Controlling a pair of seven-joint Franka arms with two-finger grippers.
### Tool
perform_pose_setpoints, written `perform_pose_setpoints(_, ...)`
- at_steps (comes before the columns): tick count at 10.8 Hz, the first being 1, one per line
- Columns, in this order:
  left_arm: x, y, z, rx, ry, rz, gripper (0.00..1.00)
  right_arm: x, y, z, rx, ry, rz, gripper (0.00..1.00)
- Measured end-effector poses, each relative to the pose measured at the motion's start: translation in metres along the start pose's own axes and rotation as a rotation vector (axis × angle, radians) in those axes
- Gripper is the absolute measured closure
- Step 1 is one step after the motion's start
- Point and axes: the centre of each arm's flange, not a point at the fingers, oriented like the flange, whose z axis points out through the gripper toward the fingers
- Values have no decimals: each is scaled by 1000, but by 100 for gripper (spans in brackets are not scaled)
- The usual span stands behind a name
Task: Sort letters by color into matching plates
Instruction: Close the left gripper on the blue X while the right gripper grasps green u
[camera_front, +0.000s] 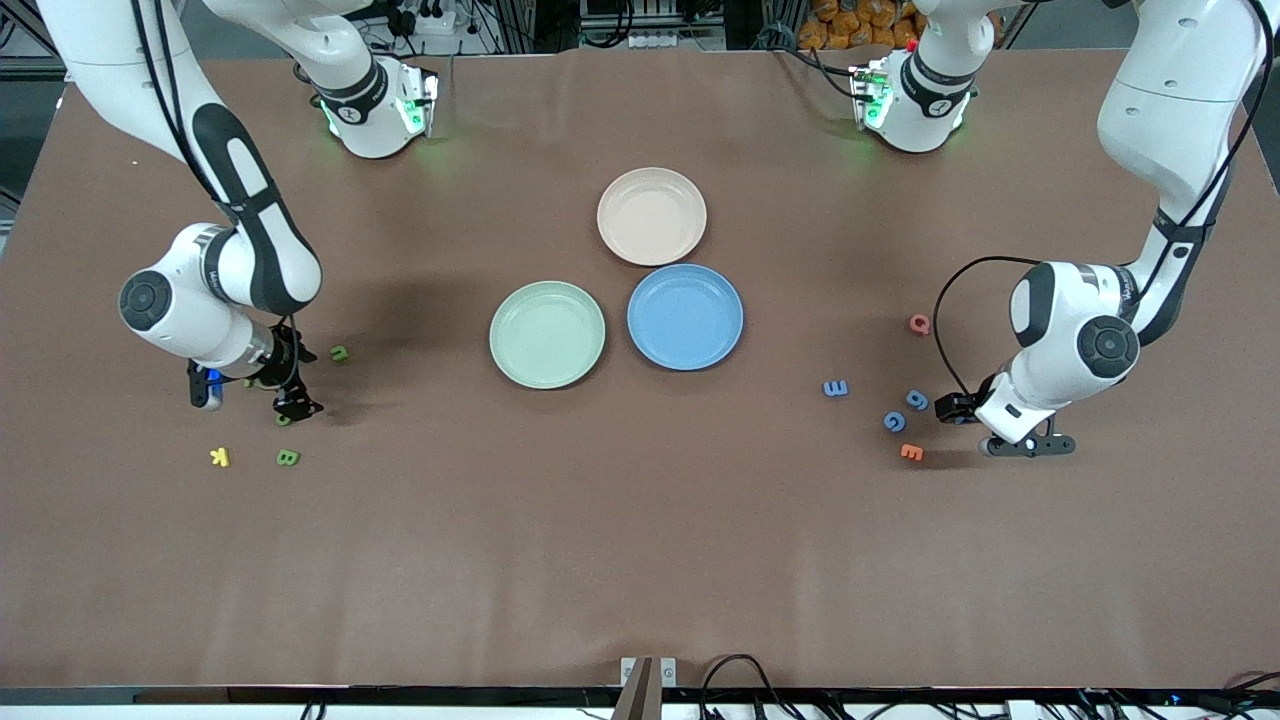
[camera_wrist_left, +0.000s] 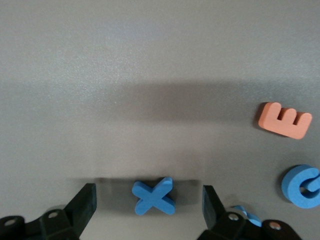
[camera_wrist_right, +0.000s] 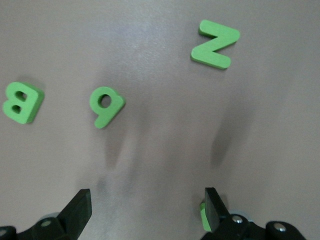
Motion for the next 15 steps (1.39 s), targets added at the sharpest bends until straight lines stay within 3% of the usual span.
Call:
perform_pose_setpoints(3, 0, 2, 2, -1, -3, -4, 14, -4, 14, 13, -12, 5, 12, 0)
perform_pose_setpoints(6, 0, 4, 2, 1, -2, -17, 30, -6, 19, 14, -16, 4, 13, 0)
perform_pose_setpoints(7, 0, 4, 2, 1, -2, -17, 31, -9, 20, 13, -15, 3, 9, 0)
perform_pose_setpoints(8, 0, 4, 2, 1, -2, -18, 38, -14, 21, 12, -16, 2, 2, 0)
perform_pose_setpoints(9, 2, 4, 0, 1, 3, -17, 53, -20, 22, 12, -19, 0, -7, 0)
perform_pose_setpoints(11, 3, 5, -1, 1, 5, -17, 65, -32, 25, 13, -26, -4, -24, 0)
perform_pose_setpoints(15, 4, 4, -2, 7, 9, -10, 65, -35, 36, 16, -29, -3, -21, 0)
